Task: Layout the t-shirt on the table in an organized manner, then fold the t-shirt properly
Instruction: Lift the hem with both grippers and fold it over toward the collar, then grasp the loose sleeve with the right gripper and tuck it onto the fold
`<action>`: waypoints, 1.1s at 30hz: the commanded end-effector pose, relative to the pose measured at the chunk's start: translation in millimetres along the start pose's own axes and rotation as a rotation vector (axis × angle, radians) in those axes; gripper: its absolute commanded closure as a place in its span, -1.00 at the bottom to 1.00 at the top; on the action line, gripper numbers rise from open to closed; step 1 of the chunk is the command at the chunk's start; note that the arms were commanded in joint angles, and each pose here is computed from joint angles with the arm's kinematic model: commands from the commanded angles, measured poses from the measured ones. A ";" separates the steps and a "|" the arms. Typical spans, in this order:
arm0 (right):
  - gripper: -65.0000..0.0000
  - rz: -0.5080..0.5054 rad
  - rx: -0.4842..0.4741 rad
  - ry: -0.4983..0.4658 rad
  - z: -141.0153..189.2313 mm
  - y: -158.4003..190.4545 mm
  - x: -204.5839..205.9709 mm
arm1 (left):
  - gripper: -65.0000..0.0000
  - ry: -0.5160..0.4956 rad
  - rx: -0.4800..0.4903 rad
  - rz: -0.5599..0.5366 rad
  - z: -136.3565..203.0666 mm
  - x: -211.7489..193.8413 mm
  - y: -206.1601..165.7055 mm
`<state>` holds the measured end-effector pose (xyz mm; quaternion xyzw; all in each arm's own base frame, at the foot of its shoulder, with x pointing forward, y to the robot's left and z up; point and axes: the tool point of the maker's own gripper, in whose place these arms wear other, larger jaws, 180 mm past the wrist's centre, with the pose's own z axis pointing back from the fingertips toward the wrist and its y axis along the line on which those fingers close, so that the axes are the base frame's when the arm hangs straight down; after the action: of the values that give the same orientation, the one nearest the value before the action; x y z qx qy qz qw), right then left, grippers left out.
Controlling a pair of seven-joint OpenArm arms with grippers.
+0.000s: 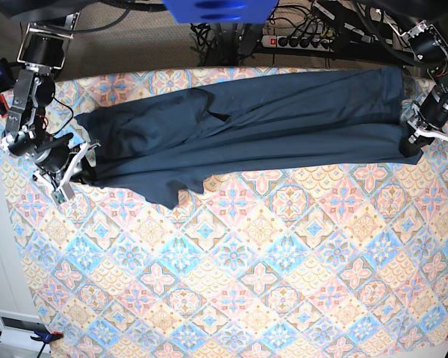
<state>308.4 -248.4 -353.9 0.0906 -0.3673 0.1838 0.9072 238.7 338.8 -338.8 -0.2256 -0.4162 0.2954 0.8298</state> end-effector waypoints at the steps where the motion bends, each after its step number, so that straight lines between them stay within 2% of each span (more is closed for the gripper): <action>1: 0.96 0.028 -0.027 -0.062 11.2 -8.8 20.5 | 1.00 -0.037 0.000 -0.031 6.0 14.8 -2.1; 8: 0.96 0.037 -0.014 -0.012 15.0 3.1 -3.2 | 1.00 0.030 0.056 -0.022 18.4 -10.9 18.2; 12: 0.96 0.031 -0.008 0.007 15.3 5.9 -12.5 | 1.00 0.117 0.077 -0.043 15.6 -36.5 22.8; 17: 0.96 0.031 0.001 0.024 14.3 9.8 -19.1 | 1.00 0.222 0.141 -0.117 7.4 -63.6 31.1; 23: 0.96 0.079 -0.057 0.088 15.0 -0.5 -29.7 | 1.00 0.366 0.129 -0.218 -7.8 -97.0 20.6; 26: 0.96 0.125 -0.093 0.100 18.8 -4.6 -26.0 | 0.79 0.364 0.135 -0.216 -7.7 -96.2 21.5; 33: 0.96 0.181 -0.148 0.142 23.9 -11.0 -26.5 | 0.21 0.224 0.200 -0.141 12.2 -59.6 43.1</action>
<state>271.0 -266.8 -369.4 -0.0093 -0.3028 0.2401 0.9223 181.7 327.7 -399.9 -0.1464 -0.2922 0.2552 0.9100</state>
